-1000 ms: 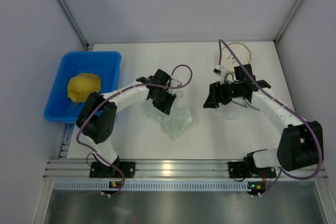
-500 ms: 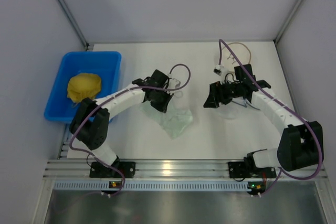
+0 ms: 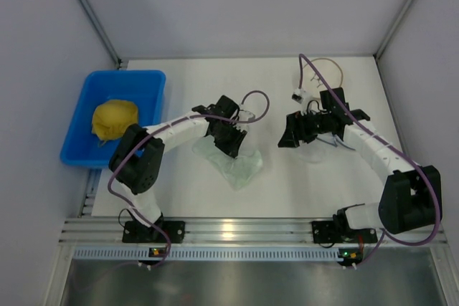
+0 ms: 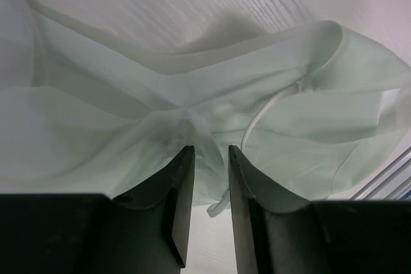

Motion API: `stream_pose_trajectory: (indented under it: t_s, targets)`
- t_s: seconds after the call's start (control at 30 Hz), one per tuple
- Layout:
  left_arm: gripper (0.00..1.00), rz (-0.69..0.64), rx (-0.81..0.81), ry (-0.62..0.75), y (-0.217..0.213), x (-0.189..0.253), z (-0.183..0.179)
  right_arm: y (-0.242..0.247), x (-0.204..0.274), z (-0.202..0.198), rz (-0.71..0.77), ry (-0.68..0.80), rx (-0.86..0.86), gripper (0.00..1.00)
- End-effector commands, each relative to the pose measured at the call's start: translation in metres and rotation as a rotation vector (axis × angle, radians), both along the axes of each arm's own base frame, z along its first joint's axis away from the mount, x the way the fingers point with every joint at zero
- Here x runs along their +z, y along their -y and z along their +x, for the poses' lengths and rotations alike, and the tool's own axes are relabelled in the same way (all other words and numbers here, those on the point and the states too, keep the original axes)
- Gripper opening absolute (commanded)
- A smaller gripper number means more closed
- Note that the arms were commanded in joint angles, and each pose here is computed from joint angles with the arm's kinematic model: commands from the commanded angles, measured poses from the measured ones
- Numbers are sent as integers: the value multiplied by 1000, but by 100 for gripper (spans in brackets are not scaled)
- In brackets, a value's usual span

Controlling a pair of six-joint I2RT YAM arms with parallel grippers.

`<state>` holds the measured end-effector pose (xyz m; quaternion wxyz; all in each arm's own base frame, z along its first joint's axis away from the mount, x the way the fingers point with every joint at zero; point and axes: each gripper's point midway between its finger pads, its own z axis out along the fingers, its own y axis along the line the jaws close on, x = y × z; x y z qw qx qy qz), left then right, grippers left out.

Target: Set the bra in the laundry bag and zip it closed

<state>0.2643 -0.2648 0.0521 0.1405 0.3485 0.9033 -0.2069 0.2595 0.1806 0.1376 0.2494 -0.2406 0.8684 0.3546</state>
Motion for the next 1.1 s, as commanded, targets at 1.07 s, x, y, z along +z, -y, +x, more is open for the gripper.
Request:
stream_pose_trajectory:
  t_s: [1.07]
  targets:
    - [29,155,-18,213,9,-11,127,15,0,4,-11,26,-18,76]
